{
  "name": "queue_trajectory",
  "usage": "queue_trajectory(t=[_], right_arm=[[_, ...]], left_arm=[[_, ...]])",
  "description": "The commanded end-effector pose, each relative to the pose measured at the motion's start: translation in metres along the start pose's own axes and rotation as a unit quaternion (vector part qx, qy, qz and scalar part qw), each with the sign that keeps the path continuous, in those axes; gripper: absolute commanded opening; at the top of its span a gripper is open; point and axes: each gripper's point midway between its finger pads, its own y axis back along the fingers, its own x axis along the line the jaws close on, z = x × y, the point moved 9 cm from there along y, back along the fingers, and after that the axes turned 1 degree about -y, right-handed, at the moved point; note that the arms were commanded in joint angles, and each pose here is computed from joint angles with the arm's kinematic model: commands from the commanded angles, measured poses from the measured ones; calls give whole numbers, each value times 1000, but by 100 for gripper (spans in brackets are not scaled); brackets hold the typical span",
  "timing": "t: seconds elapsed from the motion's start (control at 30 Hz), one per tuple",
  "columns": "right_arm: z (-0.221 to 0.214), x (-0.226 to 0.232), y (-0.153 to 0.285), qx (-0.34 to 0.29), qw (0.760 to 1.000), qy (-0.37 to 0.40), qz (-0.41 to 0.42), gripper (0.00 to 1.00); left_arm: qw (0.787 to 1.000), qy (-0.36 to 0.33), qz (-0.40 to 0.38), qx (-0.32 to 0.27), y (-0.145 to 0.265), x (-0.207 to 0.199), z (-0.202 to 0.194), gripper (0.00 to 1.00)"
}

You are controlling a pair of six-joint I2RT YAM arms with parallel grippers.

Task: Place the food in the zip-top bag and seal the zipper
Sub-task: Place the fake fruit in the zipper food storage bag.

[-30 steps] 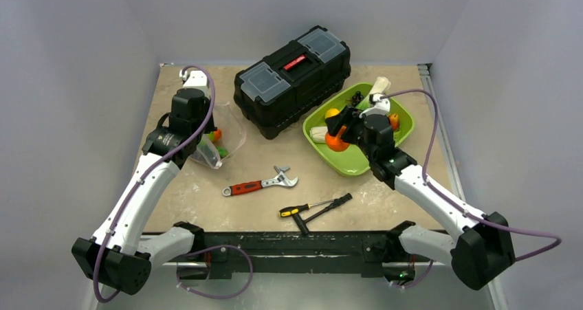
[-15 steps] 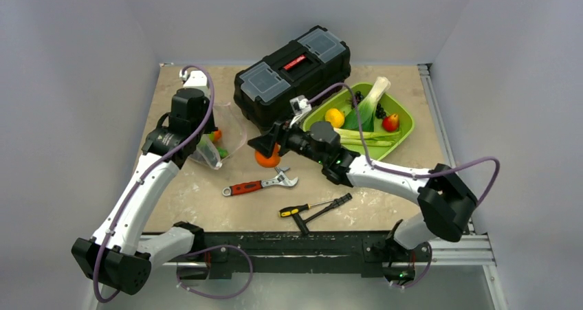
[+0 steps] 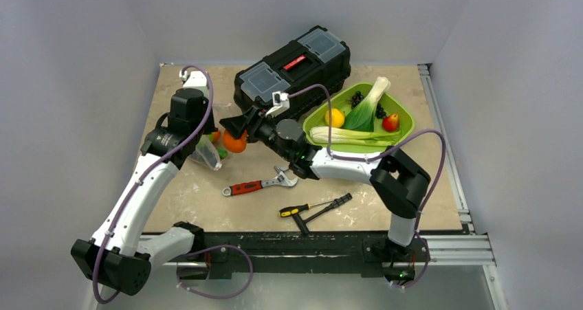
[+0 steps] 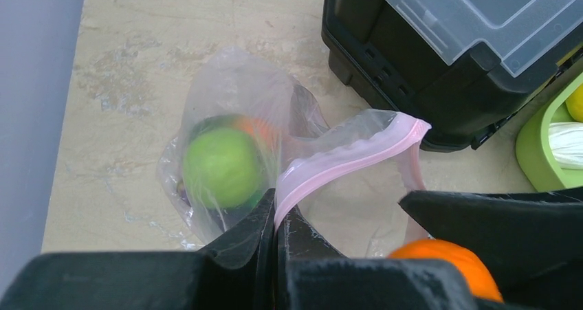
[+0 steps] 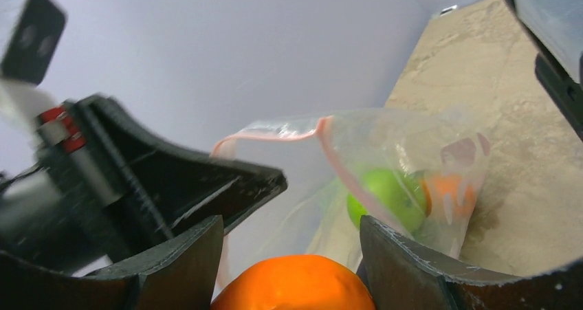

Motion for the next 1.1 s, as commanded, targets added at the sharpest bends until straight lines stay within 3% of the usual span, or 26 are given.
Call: queue_trajectory(t=[0.0, 0.27, 0.53, 0.6, 0.77, 0.93, 1.07], right_arm=[[10, 21, -19, -73, 996, -44, -13, 0], [-10, 5, -37, -99, 989, -53, -95, 0], [-19, -6, -51, -90, 979, -42, -177, 17], [-23, -7, -55, -84, 978, -43, -188, 28], [-31, -3, -63, -57, 977, -2, -204, 78], [-27, -2, -54, -40, 974, 37, -219, 94], [-18, 3, -41, -30, 975, 67, -209, 99]], left_arm=[[999, 23, -16, -46, 16, -1, 21, 0], [998, 24, -23, -46, 18, -2, 22, 0], [998, 24, -28, -45, 17, -3, 21, 0], [998, 25, -27, -45, 17, -3, 22, 0], [998, 24, -27, -43, 17, -3, 21, 0], [998, 24, -28, -44, 16, -3, 21, 0], [998, 24, -29, -42, 16, -4, 21, 0]])
